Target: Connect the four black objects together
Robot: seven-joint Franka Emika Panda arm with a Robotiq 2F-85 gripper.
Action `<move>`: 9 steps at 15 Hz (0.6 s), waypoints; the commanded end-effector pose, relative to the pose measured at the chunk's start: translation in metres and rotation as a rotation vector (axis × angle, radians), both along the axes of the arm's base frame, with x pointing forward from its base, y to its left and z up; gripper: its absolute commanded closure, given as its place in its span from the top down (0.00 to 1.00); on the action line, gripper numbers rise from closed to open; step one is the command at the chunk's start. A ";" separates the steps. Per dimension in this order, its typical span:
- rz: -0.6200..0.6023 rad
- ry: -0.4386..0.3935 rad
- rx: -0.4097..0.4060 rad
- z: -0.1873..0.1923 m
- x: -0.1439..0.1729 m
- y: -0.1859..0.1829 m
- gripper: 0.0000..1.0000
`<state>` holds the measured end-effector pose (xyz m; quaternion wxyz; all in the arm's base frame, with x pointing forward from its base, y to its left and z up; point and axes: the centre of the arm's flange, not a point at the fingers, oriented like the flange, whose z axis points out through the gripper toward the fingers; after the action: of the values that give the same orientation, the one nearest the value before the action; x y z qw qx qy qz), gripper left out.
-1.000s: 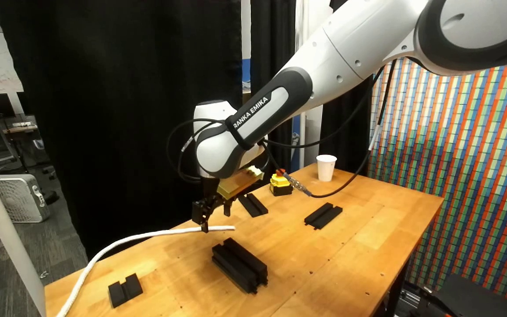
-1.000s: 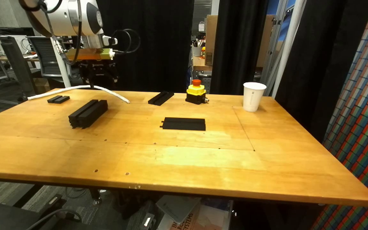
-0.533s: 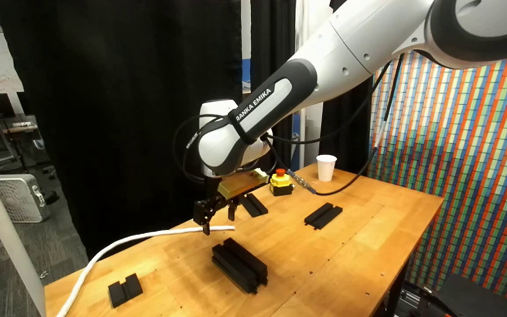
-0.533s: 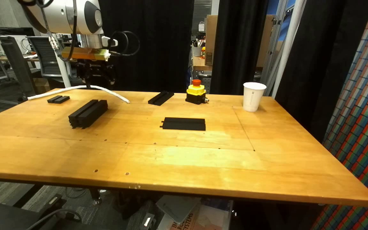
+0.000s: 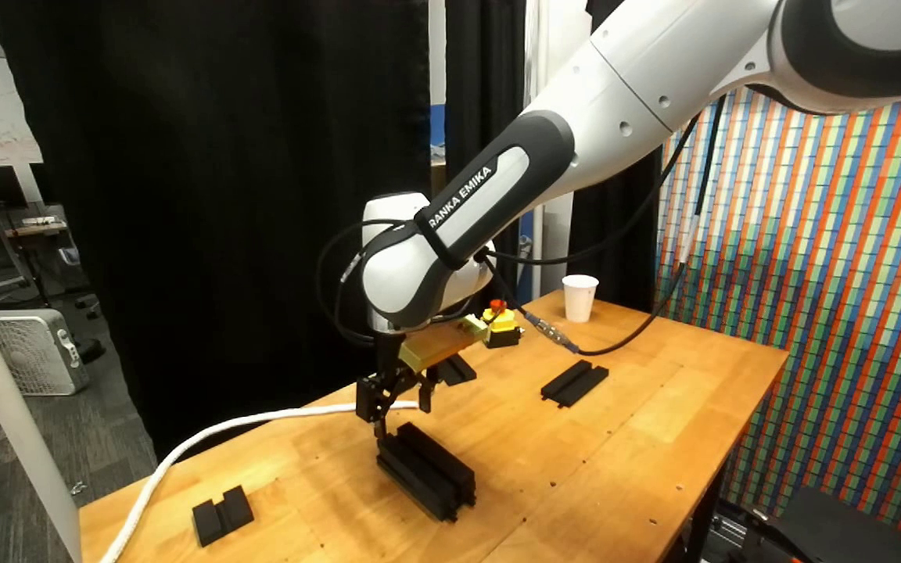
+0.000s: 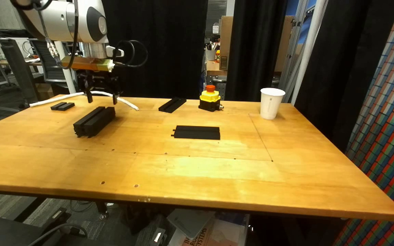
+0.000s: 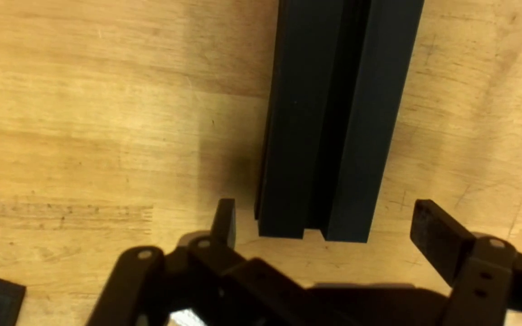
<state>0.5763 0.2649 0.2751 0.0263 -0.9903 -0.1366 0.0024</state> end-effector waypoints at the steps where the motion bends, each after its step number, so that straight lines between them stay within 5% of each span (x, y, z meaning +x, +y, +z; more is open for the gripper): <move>1: -0.022 0.013 0.022 0.004 -0.019 -0.003 1.00; 9: -0.047 0.053 0.045 -0.015 -0.032 -0.009 1.00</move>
<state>0.5558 0.2642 0.2531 0.0352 -0.9913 -0.1233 0.0312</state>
